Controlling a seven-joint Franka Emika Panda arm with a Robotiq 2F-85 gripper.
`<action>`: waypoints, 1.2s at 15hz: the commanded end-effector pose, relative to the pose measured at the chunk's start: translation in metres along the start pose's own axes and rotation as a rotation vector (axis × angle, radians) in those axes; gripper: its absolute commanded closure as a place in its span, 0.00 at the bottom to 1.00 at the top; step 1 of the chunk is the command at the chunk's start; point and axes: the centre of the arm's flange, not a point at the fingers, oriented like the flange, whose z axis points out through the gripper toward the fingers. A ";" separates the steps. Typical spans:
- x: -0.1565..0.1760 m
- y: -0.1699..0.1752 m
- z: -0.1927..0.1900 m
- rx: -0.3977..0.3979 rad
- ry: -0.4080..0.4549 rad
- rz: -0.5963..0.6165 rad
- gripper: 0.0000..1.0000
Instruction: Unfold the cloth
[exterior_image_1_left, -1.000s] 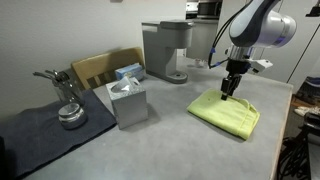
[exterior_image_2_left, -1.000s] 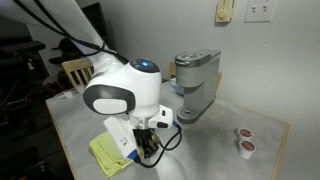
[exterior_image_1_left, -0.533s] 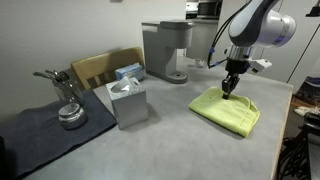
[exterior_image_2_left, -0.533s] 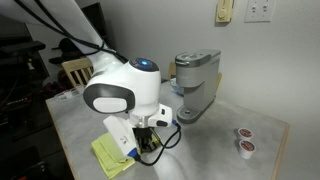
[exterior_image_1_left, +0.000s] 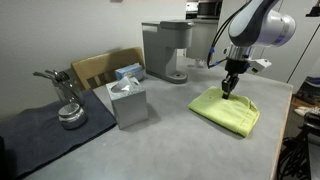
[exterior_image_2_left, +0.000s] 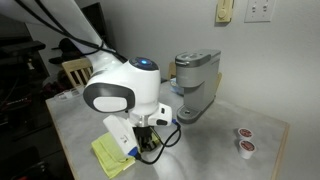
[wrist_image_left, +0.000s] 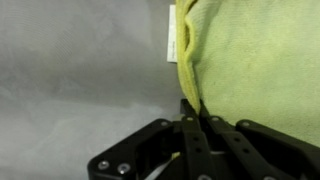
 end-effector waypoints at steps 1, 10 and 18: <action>-0.006 -0.007 -0.017 -0.020 -0.004 -0.023 0.99; -0.014 -0.023 -0.048 -0.094 0.001 -0.082 0.99; -0.016 -0.028 -0.052 -0.090 0.000 -0.087 0.67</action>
